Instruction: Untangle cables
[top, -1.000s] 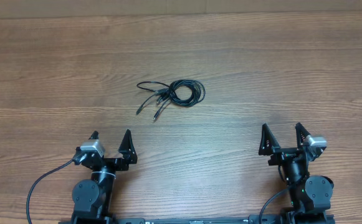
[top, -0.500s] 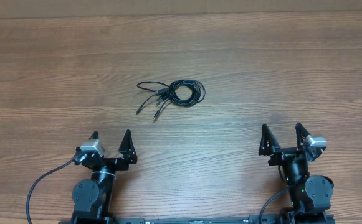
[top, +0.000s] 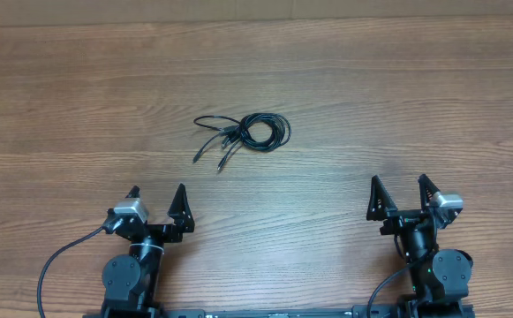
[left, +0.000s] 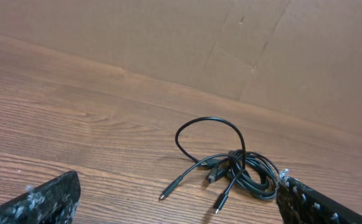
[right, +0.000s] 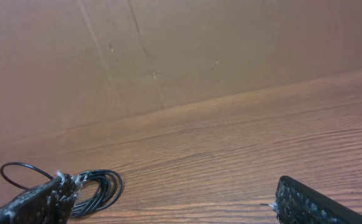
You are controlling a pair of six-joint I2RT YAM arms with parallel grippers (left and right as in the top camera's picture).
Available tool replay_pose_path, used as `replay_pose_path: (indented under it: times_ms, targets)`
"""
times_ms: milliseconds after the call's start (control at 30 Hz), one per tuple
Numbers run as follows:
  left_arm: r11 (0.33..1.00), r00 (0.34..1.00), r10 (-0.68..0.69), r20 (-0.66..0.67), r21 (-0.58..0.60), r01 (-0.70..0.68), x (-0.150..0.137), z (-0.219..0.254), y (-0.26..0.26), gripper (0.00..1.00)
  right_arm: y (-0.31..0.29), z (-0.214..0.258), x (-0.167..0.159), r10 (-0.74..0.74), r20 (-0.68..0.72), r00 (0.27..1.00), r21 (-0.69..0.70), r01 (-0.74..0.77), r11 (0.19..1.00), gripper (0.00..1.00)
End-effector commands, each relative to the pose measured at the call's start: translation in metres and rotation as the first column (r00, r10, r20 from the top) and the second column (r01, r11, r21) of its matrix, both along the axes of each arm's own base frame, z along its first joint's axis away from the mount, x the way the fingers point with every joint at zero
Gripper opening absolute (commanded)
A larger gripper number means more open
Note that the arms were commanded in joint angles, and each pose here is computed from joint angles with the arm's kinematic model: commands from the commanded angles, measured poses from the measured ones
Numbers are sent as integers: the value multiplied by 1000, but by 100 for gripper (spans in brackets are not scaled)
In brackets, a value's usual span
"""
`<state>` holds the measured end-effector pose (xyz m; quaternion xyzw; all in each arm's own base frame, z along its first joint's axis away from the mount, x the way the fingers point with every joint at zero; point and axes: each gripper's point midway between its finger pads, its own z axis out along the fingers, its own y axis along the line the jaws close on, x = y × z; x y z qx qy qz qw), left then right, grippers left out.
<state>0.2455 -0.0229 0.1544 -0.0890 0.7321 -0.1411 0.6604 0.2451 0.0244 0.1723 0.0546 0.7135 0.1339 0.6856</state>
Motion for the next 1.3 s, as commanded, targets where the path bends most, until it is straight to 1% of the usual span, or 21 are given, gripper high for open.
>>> replay_pose_path:
  times_ms: [0,1267]
  targets:
    - [1000,1000,-12,-5,19,12,0,-2,-2,100,-1,-2,0,-7,2,1000,3,7,1000,100]
    - [1000,1000,-16,-6,9,17,0,-2,-3,100,-1,-2,0,-7,2,1000,3,7,1000,100]
